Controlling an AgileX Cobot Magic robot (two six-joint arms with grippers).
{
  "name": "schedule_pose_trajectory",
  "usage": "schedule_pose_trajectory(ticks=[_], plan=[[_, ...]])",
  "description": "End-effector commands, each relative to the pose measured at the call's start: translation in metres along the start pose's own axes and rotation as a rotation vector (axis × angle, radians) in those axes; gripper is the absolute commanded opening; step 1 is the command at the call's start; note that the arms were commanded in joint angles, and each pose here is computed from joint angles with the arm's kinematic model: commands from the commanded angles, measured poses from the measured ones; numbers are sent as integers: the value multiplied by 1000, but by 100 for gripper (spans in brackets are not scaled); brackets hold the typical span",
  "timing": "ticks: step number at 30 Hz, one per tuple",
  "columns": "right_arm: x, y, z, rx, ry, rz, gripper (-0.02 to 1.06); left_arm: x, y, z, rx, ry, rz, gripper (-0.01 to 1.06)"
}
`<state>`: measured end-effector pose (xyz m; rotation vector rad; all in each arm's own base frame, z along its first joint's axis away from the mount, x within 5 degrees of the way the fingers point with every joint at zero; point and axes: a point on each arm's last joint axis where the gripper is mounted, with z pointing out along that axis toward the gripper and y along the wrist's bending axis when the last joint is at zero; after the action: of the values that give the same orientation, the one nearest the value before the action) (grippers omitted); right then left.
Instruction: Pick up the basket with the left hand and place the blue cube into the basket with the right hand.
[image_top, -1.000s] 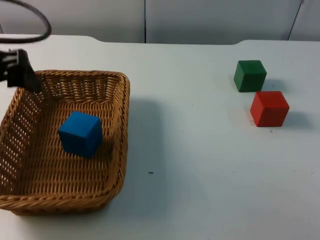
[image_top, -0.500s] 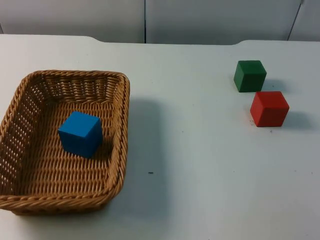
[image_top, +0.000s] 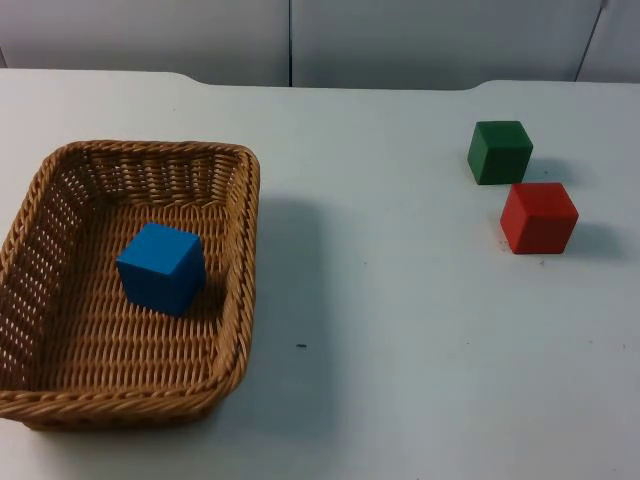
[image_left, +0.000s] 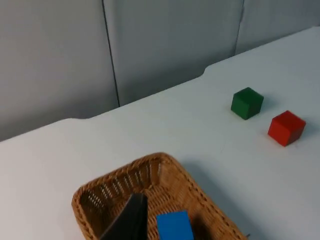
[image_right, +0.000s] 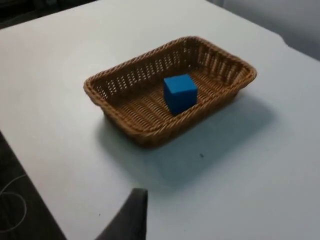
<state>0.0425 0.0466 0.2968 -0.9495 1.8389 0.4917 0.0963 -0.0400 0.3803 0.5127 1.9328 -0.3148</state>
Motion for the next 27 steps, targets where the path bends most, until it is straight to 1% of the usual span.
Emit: schedule_pose_trajectory(ticks=[1,4,5,7,10,11,14,15,16,17,19,20,22,24,25,27], plan=[[4,3,0,-35,27,-14,101,13,-3,-5,-18,33,-14,105],[6,7,0,-77,56,-19,101,44,-11,-10,-36,53,-59,105],[6,7,0,-77,56,-19,101,44,-11,-10,-36,53,-59,105],[9,8,-1,-92,88,-17,101,59,-16,-14,-44,54,-80,105],[13,8,-1,-93,126,-18,101,75,-24,-26,-71,67,-48,105],[13,8,-1,-93,126,-18,101,75,-24,-26,-71,67,-48,105],[13,9,-1,-97,128,-14,101,86,-27,-43,-155,60,-53,105],[13,9,-1,-97,128,-14,101,86,-27,-43,-155,60,-53,105],[13,10,-1,-107,129,-4,101,89,-28,-49,-189,40,-72,105],[13,10,-1,-113,129,1,101,93,-28,-57,-239,10,-94,105],[13,12,-2,-129,133,8,101,97,-29,-65,-293,-21,-122,105],[13,12,-2,-129,133,8,101,97,-29,-65,-293,-21,-122,105],[13,12,-2,-130,135,9,101,104,-28,-68,-331,-41,-165,105],[13,12,-2,-131,135,10,101,114,-26,-64,-352,-34,-210,105],[13,12,-2,-131,135,10,101,114,-26,-64,-352,-34,-210,105],[13,12,-2,-132,135,11,101,124,-24,-58,-364,-3,-222,105]])
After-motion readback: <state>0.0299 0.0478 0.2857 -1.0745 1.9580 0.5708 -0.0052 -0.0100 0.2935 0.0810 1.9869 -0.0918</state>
